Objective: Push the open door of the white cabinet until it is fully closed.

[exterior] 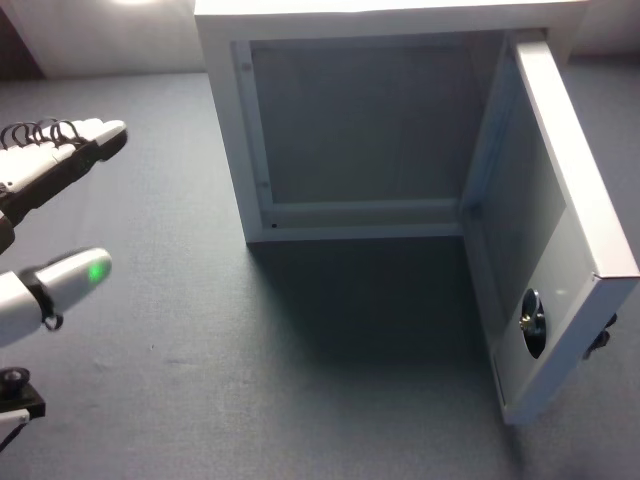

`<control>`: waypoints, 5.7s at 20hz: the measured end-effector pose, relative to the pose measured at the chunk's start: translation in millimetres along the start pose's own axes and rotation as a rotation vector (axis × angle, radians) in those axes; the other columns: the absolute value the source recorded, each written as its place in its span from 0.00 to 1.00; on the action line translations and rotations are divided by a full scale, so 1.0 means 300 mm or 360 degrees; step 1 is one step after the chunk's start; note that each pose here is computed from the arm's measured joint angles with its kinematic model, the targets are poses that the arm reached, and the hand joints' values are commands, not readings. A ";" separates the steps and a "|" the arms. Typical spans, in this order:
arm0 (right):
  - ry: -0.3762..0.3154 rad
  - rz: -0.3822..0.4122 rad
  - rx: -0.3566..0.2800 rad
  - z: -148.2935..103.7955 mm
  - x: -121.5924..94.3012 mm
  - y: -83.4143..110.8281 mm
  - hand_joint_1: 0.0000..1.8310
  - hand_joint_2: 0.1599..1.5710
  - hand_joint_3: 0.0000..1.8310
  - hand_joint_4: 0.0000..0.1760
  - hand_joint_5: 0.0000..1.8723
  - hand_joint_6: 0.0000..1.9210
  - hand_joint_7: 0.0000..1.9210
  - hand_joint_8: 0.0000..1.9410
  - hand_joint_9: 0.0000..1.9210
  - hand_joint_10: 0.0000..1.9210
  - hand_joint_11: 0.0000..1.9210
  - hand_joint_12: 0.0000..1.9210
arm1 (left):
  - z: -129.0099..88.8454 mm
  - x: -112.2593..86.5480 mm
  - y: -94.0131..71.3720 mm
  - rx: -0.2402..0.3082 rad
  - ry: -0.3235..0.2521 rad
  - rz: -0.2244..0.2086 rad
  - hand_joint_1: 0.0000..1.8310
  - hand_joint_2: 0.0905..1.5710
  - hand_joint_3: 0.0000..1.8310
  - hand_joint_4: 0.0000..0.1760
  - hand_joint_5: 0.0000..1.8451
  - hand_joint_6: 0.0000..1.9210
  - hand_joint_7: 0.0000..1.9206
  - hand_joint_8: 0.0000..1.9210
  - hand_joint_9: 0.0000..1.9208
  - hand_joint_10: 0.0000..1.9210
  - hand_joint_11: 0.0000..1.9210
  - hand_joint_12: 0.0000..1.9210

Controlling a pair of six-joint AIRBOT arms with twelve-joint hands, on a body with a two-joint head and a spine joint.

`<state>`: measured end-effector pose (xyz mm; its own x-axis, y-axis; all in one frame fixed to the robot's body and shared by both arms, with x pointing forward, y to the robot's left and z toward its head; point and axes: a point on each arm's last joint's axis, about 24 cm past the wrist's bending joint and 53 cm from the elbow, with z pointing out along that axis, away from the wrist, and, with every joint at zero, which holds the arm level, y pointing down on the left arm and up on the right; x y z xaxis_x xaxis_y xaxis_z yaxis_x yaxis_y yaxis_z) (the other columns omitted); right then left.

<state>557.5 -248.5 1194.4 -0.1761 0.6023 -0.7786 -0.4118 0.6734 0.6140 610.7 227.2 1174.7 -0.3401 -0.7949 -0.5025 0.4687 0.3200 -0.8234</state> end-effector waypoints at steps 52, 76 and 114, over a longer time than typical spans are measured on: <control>0.0447 0.0017 -0.0521 0.129 0.254 0.268 0.02 0.84 0.00 0.00 0.17 0.16 0.21 0.00 0.03 0.42 0.00 0.78 | -0.019 -0.036 0.019 -0.0027 -0.0073 -0.0008 0.22 0.92 0.00 0.00 0.03 0.00 0.00 0.00 0.00 0.00 0.00 0.00; 0.0471 0.0117 -0.0725 0.343 0.418 0.412 0.16 0.79 0.00 0.00 0.12 0.05 0.15 0.00 0.09 0.13 0.00 0.71 | -0.053 -0.056 0.033 -0.0052 -0.0118 -0.0008 0.16 0.92 0.00 0.00 0.02 0.00 0.00 0.00 0.00 0.00 0.00 0.00; 0.0247 0.0113 -0.0681 0.235 0.193 0.382 0.07 0.83 0.00 0.00 0.00 0.00 0.00 0.00 0.02 0.02 0.00 0.55 | -0.105 -0.100 0.033 -0.0064 -0.0228 -0.0011 0.16 0.91 0.00 0.00 0.01 0.00 0.00 0.00 0.00 0.00 0.00 0.00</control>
<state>563.2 -106.1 1228.7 -0.3358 0.5472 -0.7667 -0.7201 0.3756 0.5834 599.9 270.5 1173.2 -0.2224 -0.8616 -0.4564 0.4329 0.3322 -0.8380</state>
